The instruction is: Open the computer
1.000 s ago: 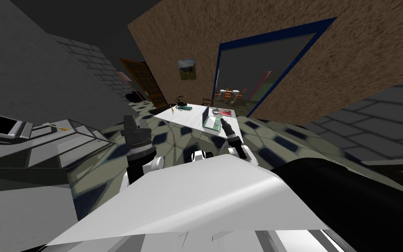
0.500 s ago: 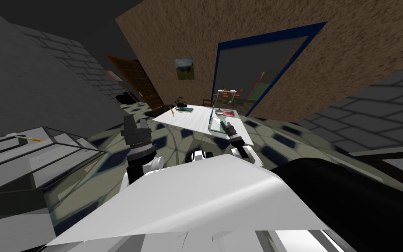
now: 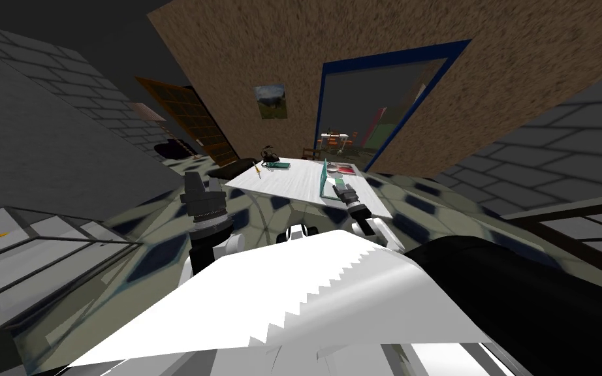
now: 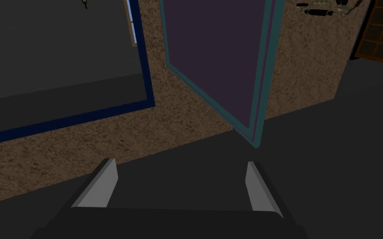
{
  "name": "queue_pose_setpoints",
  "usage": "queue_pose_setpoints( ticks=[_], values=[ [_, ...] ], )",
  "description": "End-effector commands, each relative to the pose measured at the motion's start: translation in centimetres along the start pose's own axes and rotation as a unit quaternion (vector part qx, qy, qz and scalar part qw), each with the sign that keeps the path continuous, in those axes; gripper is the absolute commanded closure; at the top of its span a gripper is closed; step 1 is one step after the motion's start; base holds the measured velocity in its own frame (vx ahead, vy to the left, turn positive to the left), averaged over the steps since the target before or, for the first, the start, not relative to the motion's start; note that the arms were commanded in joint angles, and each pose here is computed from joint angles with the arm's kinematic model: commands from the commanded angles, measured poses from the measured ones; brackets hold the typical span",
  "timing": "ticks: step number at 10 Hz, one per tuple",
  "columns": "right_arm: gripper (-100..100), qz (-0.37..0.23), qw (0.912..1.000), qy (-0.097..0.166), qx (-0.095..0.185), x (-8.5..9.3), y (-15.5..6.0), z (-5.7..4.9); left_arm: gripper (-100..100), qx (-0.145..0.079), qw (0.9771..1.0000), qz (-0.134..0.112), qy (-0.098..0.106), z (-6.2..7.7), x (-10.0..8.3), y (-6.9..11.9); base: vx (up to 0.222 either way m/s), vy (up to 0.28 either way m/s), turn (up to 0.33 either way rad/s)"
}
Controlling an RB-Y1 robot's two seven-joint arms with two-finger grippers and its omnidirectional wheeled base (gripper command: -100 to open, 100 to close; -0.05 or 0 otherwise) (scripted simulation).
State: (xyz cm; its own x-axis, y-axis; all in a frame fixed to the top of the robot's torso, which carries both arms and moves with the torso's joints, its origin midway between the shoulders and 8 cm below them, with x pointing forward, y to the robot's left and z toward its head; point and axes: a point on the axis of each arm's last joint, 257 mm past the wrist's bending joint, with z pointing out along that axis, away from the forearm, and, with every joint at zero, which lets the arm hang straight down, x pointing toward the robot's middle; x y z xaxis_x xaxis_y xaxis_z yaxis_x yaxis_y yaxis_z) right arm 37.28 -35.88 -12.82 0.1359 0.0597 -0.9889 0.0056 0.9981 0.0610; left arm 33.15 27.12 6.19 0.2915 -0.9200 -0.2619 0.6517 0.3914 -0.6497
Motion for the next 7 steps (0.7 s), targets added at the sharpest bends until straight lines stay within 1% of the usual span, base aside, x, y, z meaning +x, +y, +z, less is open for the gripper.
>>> queue_pose_setpoints(
  ticks=[1, 2, 4, 7],
  values=[
    [-100, -0.061, 0.9978, 0.02, 0.016, 0.8, -1.8, -0.2, 0, 0.0, 1.0, 0.0, 0.0, 0.0, 0.0, 0.0, 0.093, 0.15, -0.035],
    [-100, -0.096, 0.9946, 0.031, 0.025, 1.2, -2.9, -0.4, 0, 0.0, 1.0, 0.0, 0.0, 0.0, 0.0, 0.0, 0.095, 0.12, -0.068],
    [-100, -0.163, 0.9843, 0.053, 0.041, 1.8, -5.1, -0.8, 0, 0.0, 1.0, 0.0, 0.0, 0.0, 0.0, 0.0, 0.128, 0.171, -0.128],
    [-100, -0.255, 0.9616, 0.081, 0.062, 2.2, -8.2, -1.4, 0, 0.0, 1.0, 0.0, 0.0, 0.0, 0.0, 0.0, 0.117, 0.232, -0.118]
  ],
)
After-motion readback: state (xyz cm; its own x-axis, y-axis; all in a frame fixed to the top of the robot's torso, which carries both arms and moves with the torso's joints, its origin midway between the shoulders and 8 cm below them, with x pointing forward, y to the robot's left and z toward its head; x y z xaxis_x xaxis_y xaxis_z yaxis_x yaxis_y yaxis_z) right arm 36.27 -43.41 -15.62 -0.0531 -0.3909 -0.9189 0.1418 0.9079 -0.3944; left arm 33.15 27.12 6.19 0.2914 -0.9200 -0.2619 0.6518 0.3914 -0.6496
